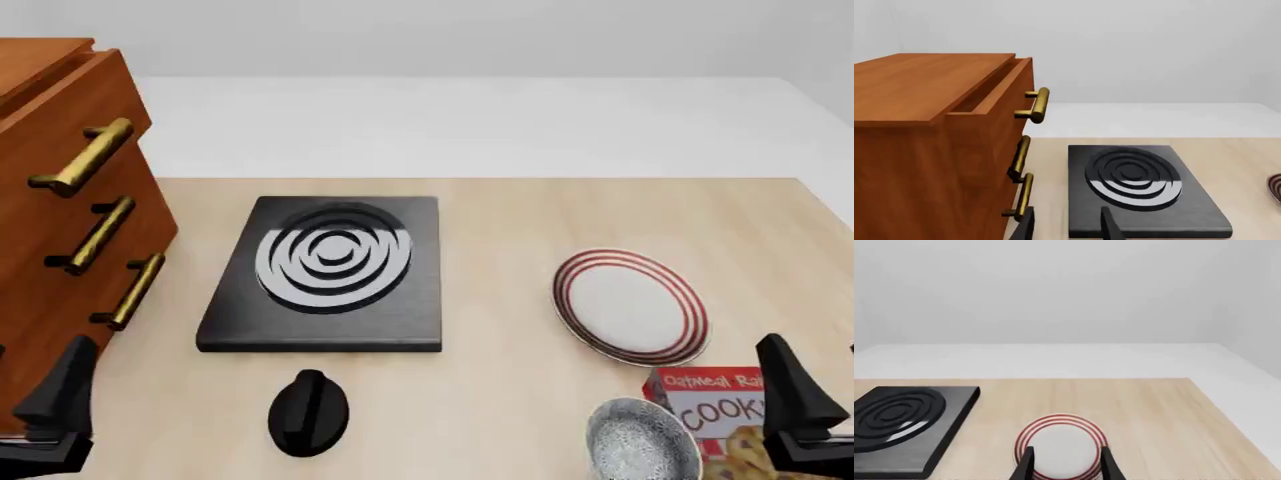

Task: Pick the akita bowl on the ramekin and place it on the plate.

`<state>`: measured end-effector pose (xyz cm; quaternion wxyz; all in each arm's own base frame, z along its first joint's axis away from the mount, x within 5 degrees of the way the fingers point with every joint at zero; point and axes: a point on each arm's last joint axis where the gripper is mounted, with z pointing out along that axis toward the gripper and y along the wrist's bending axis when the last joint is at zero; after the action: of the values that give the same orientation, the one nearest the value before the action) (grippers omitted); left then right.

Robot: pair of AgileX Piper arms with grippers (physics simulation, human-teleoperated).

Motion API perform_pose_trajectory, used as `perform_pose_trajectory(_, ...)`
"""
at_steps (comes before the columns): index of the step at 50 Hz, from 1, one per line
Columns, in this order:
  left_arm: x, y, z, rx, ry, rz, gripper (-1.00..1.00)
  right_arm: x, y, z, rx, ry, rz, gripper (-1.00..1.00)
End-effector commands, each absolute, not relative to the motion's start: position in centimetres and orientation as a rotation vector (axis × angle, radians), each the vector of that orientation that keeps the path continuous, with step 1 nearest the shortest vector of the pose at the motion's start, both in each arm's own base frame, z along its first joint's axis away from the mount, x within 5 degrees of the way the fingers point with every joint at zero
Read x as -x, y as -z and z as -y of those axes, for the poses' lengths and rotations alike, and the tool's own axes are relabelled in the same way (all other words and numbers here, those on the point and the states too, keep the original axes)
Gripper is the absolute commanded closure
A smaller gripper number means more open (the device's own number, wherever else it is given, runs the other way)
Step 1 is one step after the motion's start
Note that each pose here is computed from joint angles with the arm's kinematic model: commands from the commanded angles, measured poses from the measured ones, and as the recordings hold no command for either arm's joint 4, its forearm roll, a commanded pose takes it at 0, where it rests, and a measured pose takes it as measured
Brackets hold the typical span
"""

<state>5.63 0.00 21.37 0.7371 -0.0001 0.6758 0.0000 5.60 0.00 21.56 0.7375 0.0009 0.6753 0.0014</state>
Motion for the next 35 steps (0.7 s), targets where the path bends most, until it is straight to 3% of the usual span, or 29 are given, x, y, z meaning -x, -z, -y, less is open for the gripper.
perform_pose_trajectory(1, -5.6, -21.5, 0.0, 0.000, 0.000, -1.485, -1.00, -5.5, -22.6, 0.1, -0.007, 0.017, -1.502, -1.00)
perform_pose_trajectory(13, -5.6, -21.5, 0.0, 0.001, 0.000, -1.485, -1.00, -6.8, -23.9, -0.4, 0.071, -0.032, -1.638, -1.00)
perform_pose_trajectory(22, -5.6, -21.5, 0.0, 0.000, 0.000, -1.485, -1.00, -5.3, -24.4, -0.6, 0.174, -0.028, -1.712, -1.00)
perform_pose_trajectory(35, -5.7, -21.4, 0.0, 0.000, 0.000, -1.485, -1.00, -5.7, -27.5, -1.6, 0.410, -0.063, -1.797, -1.00)
